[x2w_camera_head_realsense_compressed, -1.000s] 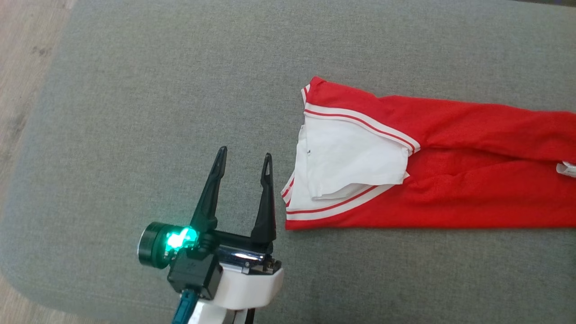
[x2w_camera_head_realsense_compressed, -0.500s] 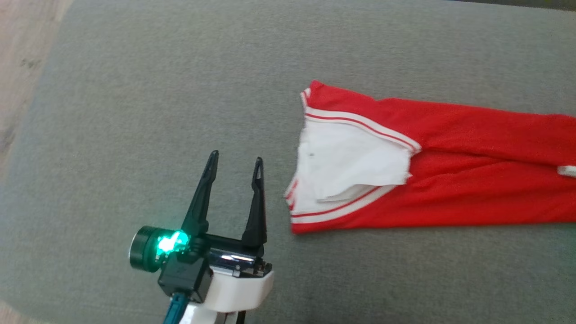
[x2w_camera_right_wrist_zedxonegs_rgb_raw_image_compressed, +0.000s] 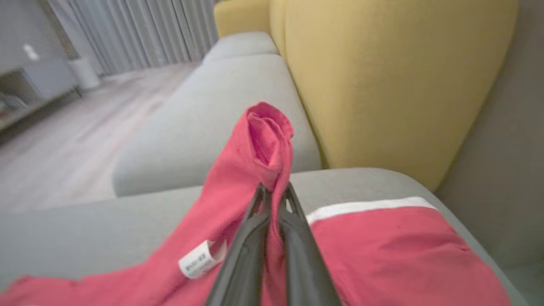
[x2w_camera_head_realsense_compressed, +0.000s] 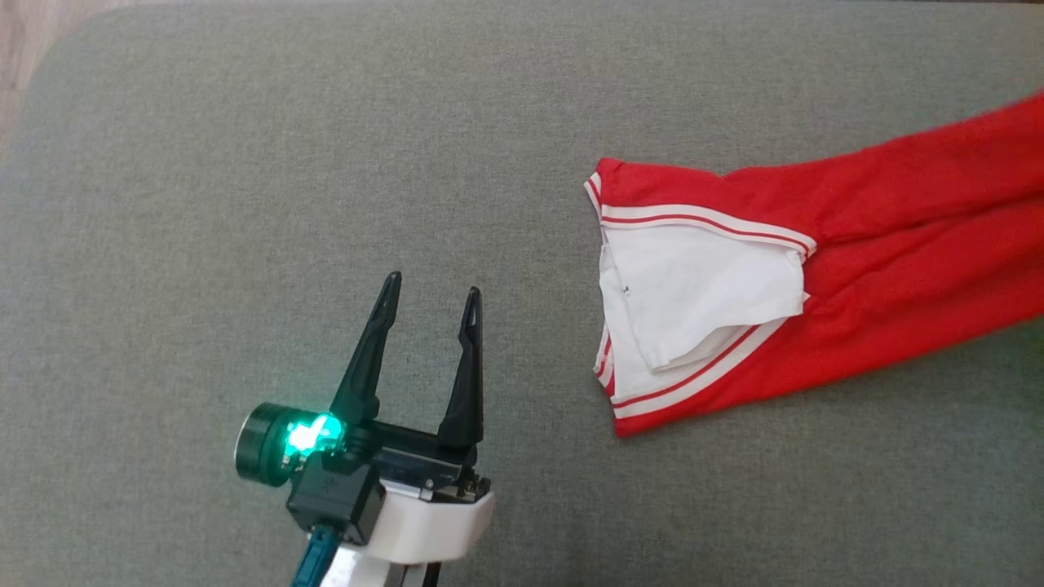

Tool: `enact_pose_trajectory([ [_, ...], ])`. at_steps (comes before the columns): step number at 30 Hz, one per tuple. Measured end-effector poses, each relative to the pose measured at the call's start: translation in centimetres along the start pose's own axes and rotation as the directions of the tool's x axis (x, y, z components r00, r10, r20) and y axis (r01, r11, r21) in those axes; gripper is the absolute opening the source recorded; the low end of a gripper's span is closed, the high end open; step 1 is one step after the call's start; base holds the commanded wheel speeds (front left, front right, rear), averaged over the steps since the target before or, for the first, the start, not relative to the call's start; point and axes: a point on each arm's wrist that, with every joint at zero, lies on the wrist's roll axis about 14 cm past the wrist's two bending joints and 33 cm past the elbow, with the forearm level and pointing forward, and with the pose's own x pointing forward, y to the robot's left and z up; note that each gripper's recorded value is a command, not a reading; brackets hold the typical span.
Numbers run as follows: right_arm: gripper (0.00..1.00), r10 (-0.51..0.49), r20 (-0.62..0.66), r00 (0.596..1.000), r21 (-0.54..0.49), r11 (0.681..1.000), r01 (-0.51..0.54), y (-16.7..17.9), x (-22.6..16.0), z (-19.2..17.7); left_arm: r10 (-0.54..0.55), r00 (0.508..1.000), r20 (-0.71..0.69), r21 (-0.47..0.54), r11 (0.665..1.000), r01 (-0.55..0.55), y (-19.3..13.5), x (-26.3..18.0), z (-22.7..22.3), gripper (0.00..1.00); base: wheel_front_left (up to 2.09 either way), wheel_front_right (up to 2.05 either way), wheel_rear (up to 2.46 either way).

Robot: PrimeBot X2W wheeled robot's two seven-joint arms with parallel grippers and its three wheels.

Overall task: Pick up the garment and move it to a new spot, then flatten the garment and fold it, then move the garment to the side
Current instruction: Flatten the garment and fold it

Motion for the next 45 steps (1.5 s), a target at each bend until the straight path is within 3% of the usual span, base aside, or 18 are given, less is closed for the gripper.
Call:
enact_pose_trajectory([
  [5, 0.00, 0.185, 0.099, 0.978, 0.162, 0.966, -0.200, 7.5, -1.0, 3.3, -0.007, 1.000, -0.005, -0.001, 1.000, 0.007, -0.1, 0.0, -0.2, 1.00, 0.00, 0.00, 0.00],
  [6, 0.00, 0.185, 0.099, 0.978, 0.162, 0.966, -0.200, 7.5, -1.0, 3.3, -0.007, 1.000, -0.005, -0.001, 1.000, 0.007, -0.1, 0.0, -0.2, 1.00, 0.00, 0.00, 0.00],
  [8, 0.00, 0.262, 0.133, 0.956, 0.235, 0.929, -0.287, 10.9, -1.7, 3.9, -0.007, 1.000, -0.007, -0.001, 1.000, 0.007, 0.0, -0.1, -0.2, 1.00, 0.00, 0.00, 0.00],
  [9, 0.00, 0.331, 0.143, 0.933, 0.291, 0.887, -0.359, 14.2, -2.5, 3.8, -0.003, 1.000, -0.009, 0.001, 1.000, 0.003, 0.2, -0.2, -0.2, 1.00, 0.00, 0.00, 0.00],
  [12, 0.00, 0.446, 0.135, 0.885, 0.380, 0.801, -0.462, 19.6, -3.8, 3.0, 0.003, 1.000, -0.009, 0.001, 1.000, -0.003, 0.3, -0.3, -0.2, 1.00, 0.00, 0.00, 0.00],
  [14, 0.00, 0.514, 0.112, 0.850, 0.407, 0.757, -0.511, 22.5, -4.3, 2.2, 0.006, 1.000, -0.011, 0.000, 1.000, -0.006, 0.4, -0.3, -0.2, 1.00, 0.00, 0.00, 0.00],
  [20, 0.00, 0.656, -0.018, 0.754, 0.436, 0.684, -0.585, 28.6, -5.6, -2.6, 0.023, 1.000, -0.013, -0.014, 1.000, -0.023, 0.8, -0.7, -0.1, 1.00, 0.00, 0.00, 0.00],
  [25, 0.00, 0.713, -0.144, 0.687, 0.483, 0.656, -0.580, 31.8, -6.8, -8.2, 0.053, 0.999, -0.014, -0.011, 0.999, -0.053, 1.7, -0.8, 0.0, 1.00, 0.00, 0.00, 0.00],
  [26, 0.22, 0.721, -0.154, 0.676, 0.493, 0.649, -0.580, 32.3, -7.1, -8.8, 0.064, 0.998, -0.018, -0.010, 0.998, -0.064, 1.9, -0.9, -0.1, 1.00, 0.00, 0.00, 0.00],
  [27, 0.95, 0.731, -0.165, 0.662, 0.498, 0.641, -0.584, 32.8, -7.4, -9.4, 0.072, 0.997, -0.022, -0.011, 0.997, -0.072, 2.1, -0.9, -0.2, 1.00, 0.00, 0.00, 0.00],
  [28, 1.00, 0.741, -0.157, 0.653, 0.505, 0.629, -0.591, 33.3, -7.6, -9.6, 0.078, 0.997, -0.025, -0.009, 0.997, -0.078, 2.3, -1.0, -0.3, 1.00, 0.00, 0.00, 0.00],
  [30, 1.00, 0.747, -0.098, 0.658, 0.546, 0.593, -0.592, 33.8, -7.5, -8.9, 0.093, 0.995, -0.028, -0.005, 0.996, -0.093, 2.6, -1.1, -0.4, 1.00, 0.00, 0.00, 0.00],
  [32, 1.00, 0.731, -0.022, 0.682, 0.555, 0.577, -0.599, 33.6, -7.1, -7.4, 0.099, 0.995, -0.027, -0.002, 0.995, -0.099, 2.8, -1.1, -0.3, 1.00, 0.00, 0.00, 0.00],
  [34, 1.00, 0.695, 0.046, 0.717, 0.521, 0.596, -0.611, 32.7, -6.4, -5.5, 0.101, 0.995, -0.018, 0.000, 0.995, -0.101, 2.8, -1.2, 0.0, 1.00, 0.00, 0.00, 0.00],
  [38, 1.00, 0.600, 0.182, 0.779, 0.372, 0.692, -0.619, 29.8, -5.2, -0.9, 0.105, 0.994, 0.007, 0.003, 0.995, -0.105, 2.8, -1.3, 0.9, 1.00, 0.00, 0.00, 0.00],
  [43, 1.00, 0.463, 0.353, 0.813, 0.202, 0.811, -0.549, 24.0, -5.6, 3.4, 0.140, 0.990, 0.034, -0.016, 0.990, -0.139, 3.6, -2.2, 2.0, 1.00, 0.00, 0.00, 0.00],
  [45, 1.00, 0.400, 0.405, 0.822, 0.182, 0.846, -0.501, 21.6, -6.4, 3.9, 0.162, 0.986, 0.031, -0.032, 0.986, -0.161, 3.9, -3.0, 2.0, 1.00, 0.00, 0.00, 0.00],
])
